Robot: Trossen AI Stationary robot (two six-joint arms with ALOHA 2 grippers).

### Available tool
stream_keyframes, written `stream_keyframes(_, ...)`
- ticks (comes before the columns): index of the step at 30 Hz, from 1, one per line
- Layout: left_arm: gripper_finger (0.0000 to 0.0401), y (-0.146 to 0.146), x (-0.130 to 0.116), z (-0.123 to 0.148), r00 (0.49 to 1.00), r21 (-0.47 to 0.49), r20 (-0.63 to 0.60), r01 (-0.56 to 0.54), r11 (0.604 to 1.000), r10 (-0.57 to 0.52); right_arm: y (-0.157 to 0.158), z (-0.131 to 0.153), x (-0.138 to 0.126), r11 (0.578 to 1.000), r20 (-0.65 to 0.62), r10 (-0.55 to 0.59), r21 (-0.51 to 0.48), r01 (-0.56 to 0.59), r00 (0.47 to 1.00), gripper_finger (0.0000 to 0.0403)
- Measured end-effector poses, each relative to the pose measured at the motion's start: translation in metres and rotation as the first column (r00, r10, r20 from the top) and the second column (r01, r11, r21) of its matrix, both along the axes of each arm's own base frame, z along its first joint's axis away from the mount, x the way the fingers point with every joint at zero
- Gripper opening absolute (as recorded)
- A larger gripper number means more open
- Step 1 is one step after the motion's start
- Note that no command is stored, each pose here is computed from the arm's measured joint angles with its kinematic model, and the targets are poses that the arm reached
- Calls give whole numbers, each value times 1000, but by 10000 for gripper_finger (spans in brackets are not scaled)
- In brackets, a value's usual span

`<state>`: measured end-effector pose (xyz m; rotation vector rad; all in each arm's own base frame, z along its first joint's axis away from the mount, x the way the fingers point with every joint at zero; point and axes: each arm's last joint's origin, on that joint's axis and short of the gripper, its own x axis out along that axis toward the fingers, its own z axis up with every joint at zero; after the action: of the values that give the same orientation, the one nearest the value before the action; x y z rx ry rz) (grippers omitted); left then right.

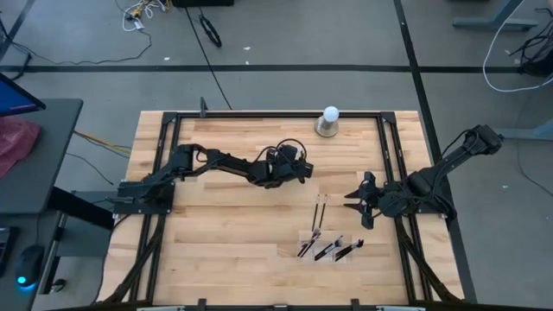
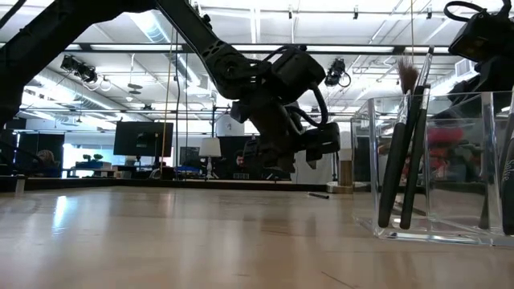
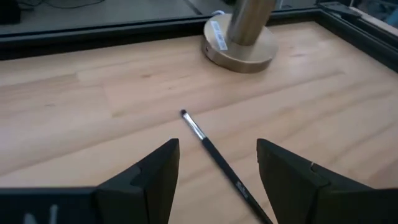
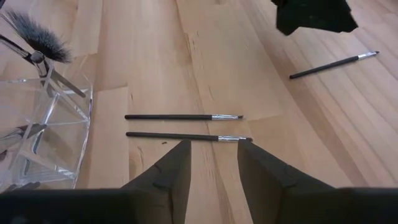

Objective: Put items in baskets/containers
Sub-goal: Put the eyeshadow brush into the middle section of the transparent organizer

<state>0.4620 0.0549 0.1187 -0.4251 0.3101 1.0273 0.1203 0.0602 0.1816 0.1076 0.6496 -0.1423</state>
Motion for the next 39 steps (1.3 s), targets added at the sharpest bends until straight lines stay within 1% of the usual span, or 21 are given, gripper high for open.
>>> stream_keyframes(4,217,2,2,-2,999,0,33,-6,1000,6,0,0,0,1000,0,0,0,0,1000,132)
stream_keyframes(7,217,2,8,-9,997,-8,74,15,1000,-14,0,0,0,1000,4,3,0,-3,1000,132)
stream_keyframes(9,218,2,6,-15,999,-17,45,21,1000,-21,0,1,1,1000,9,2,2,-2,1000,132)
stream_keyframes(16,218,12,9,-22,998,-29,66,3,1000,-1,1,2,2,1000,21,15,-6,-15,1000,132)
stream_keyframes(18,218,15,9,-26,999,-42,41,22,999,-20,1,3,2,1000,31,18,-4,-18,999,132)
stream_keyframes(22,218,22,13,-28,998,-70,40,57,996,-54,2,4,3,1000,40,26,-8,-26,999,132)
stream_keyframes(25,218,24,14,-26,997,-72,53,59,996,-55,2,4,3,1000,40,27,-8,-26,999,131)
stream_keyframes(27,220,25,13,-28,998,-68,33,61,996,-59,2,4,3,1000,40,27,-9,-27,999,131)
stream_keyframes(29,230,26,13,-31,998,-70,20,66,995,-65,2,4,3,1000,40,27,-9,-27,999,131)
stream_keyframes(33,268,26,13,-37,996,-85,8,90,992,-89,2,4,3,1000,41,28,-9,-27,999,131)
stream_keyframes(35,285,27,13,-39,997,-90,23,70,993,-68,2,4,3,999,41,31,-13,-30,999,131)
stream_keyframes(39,296,27,12,-40,999,-89,18,50,995,-48,2,4,3,999,48,31,-9,-31,998,131)
